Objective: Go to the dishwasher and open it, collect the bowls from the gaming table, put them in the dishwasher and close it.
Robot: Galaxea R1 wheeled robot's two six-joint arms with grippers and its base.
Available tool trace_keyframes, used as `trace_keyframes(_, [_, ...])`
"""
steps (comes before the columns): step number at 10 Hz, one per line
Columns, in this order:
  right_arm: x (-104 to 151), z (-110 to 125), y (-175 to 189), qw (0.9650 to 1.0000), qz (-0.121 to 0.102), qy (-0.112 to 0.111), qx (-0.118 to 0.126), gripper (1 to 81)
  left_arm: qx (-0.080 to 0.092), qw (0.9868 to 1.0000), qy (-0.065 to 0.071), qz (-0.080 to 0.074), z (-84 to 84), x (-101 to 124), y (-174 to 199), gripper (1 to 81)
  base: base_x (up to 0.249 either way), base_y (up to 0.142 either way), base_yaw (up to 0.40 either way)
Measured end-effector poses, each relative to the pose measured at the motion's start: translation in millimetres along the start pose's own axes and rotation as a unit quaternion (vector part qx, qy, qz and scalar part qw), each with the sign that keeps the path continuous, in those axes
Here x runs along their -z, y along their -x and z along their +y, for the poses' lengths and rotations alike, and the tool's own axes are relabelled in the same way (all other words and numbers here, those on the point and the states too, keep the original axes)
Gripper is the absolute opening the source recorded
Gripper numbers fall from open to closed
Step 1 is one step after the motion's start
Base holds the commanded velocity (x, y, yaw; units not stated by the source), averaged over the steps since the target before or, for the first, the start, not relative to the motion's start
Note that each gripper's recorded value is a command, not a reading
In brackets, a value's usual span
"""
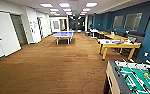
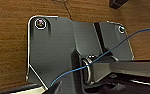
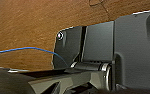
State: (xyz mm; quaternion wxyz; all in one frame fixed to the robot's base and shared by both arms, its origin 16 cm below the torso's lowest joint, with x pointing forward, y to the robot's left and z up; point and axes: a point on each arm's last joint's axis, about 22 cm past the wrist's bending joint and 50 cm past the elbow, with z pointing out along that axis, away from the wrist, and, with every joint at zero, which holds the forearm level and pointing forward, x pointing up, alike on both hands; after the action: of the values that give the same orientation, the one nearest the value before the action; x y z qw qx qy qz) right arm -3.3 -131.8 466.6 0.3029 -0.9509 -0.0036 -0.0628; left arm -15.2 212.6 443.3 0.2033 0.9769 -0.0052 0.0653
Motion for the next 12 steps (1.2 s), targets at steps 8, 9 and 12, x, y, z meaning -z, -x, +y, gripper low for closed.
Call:
trace_keyframes(8, [-0.3, 1.4, 2.0, 1.0000, 0.000, 0.002, 0.000, 81.1, 0.000, 1.0000, 0.000, -0.001, 0.9, -0.1, 2.1, 81.1, 0.179, 0.000, 0.000])
trace_keyframes(9, [1.7, 5.2, 11.6, 1.0000, -0.004, 0.007, -0.002, 81.1, 0.002, 1.0000, 0.001, -0.005, 2.4, 0.4, 9.8, 81.1, 0.179, 0.000, 0.000])
trace_keyframes(12, [-4.2, 3.5, -13.6, 0.9999, 0.011, 0.006, 0.007, 81.1, -0.004, 0.9999, 0.003, 0.015, 2.8, -2.7, -17.4, 81.1, 0.179, 0.000, 0.000])
